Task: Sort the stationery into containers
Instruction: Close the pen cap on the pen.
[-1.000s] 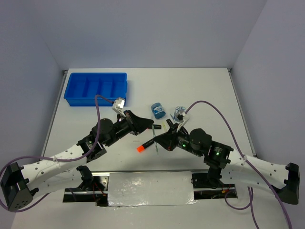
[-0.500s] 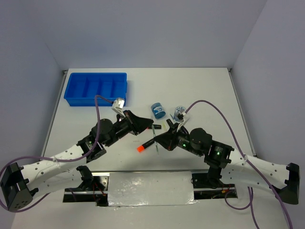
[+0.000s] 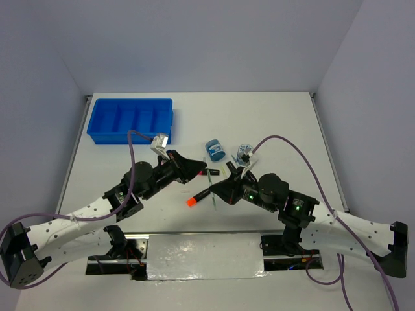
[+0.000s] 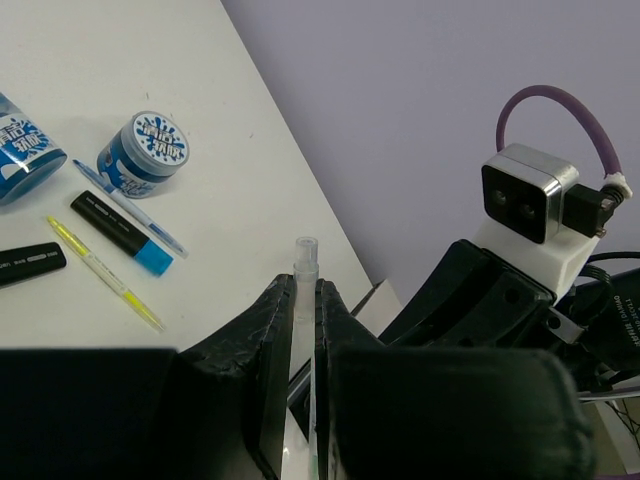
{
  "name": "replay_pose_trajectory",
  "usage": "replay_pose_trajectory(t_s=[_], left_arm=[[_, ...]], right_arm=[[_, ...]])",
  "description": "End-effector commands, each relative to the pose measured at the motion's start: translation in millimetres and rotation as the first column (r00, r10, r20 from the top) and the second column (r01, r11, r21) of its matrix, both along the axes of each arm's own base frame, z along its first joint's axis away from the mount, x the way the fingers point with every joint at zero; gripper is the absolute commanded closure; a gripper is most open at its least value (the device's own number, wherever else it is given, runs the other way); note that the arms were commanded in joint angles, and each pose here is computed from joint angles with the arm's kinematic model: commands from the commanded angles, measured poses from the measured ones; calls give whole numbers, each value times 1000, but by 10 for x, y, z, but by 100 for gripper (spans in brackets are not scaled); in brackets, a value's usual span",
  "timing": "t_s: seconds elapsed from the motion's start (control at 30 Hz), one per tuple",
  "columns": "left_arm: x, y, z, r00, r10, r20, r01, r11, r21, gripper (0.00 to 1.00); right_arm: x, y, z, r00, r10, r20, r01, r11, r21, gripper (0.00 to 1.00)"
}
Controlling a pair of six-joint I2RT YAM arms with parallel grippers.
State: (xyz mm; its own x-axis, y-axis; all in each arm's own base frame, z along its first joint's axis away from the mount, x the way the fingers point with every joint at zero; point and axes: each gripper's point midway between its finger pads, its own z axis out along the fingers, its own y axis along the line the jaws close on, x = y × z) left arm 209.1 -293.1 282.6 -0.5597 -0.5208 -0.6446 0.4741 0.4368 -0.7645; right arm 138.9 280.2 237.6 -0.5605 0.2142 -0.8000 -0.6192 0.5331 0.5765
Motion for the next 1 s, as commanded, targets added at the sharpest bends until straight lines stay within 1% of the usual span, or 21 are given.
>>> replay_pose_trajectory(t_s=[0.0,0.13,0.63,0.77,0.97], left_arm=[[-21,-9,204,998,-9,55,11,999,-41,100],[-16,-2,189,999,-3,45,5,999,-46,100],[32,107,315,997,56,53,-53,997,-54,100],[26,112,359,997,55,61,-51,997,-57,100],[15,91,346,997,44,59,-40,997,-66,100]], right_arm=[[28,13,306,999,-11,44,9,999,40,100],[26,50,273,999,1,38,-2,1000,24,100],[-71,139,114,998,60,-5,-60,998,27,100],[-41,131,82,999,43,-11,-43,999,20,100],[41,157,162,1000,16,9,-16,1000,2,100]])
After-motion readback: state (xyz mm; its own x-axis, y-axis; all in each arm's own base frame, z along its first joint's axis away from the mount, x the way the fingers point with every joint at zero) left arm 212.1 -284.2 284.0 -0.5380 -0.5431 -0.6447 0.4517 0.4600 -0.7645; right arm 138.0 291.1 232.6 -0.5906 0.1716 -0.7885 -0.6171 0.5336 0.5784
